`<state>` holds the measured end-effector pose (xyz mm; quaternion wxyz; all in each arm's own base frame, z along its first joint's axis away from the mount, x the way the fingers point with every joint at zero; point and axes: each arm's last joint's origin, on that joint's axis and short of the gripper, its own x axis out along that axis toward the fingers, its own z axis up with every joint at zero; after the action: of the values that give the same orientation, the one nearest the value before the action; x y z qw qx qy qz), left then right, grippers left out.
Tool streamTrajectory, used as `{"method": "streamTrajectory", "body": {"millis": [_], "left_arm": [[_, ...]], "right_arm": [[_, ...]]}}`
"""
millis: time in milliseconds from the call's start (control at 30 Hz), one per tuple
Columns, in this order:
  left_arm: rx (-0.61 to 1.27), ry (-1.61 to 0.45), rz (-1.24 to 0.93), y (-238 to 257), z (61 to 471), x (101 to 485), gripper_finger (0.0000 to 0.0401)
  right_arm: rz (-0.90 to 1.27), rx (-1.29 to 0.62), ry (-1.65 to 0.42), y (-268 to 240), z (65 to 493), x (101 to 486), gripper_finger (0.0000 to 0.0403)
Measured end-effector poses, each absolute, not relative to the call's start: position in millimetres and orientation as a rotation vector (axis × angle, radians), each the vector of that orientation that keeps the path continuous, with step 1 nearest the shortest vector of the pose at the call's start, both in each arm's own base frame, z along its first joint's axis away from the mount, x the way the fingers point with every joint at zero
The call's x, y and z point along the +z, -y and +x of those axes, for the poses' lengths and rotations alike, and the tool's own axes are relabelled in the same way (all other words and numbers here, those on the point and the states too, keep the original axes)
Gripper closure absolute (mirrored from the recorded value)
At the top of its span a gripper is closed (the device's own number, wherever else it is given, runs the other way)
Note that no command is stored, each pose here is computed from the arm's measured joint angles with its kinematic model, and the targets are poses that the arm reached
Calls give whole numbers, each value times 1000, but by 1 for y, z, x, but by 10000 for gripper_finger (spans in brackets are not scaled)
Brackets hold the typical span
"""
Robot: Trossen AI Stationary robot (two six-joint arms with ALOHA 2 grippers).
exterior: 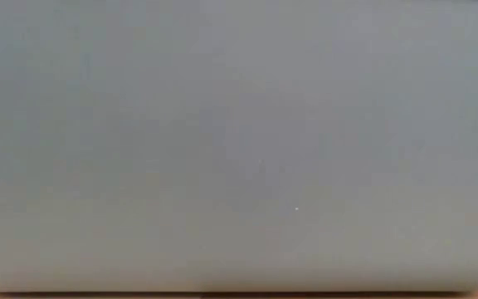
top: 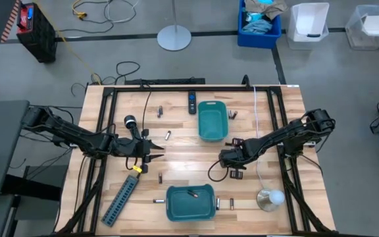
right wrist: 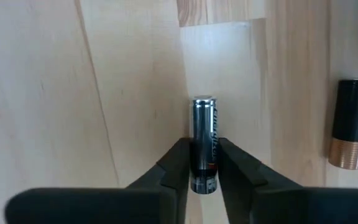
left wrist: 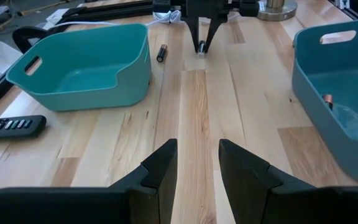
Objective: Sort batteries
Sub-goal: Put the silver battery into the light blue bin
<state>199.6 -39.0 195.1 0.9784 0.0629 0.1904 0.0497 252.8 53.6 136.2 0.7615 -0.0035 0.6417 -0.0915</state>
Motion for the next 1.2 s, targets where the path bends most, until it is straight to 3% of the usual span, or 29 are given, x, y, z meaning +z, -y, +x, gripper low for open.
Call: {"method": "streamTrajectory", "body": {"millis": [333, 1200], "left_arm": [[100, -384, 126, 39, 200, 195, 289], [101, -391, 125, 39, 199, 194, 289]], "right_arm": [[-3, -195, -1384, -54, 254, 136, 350], [26, -112, -1054, -51, 246, 199, 353]]}}
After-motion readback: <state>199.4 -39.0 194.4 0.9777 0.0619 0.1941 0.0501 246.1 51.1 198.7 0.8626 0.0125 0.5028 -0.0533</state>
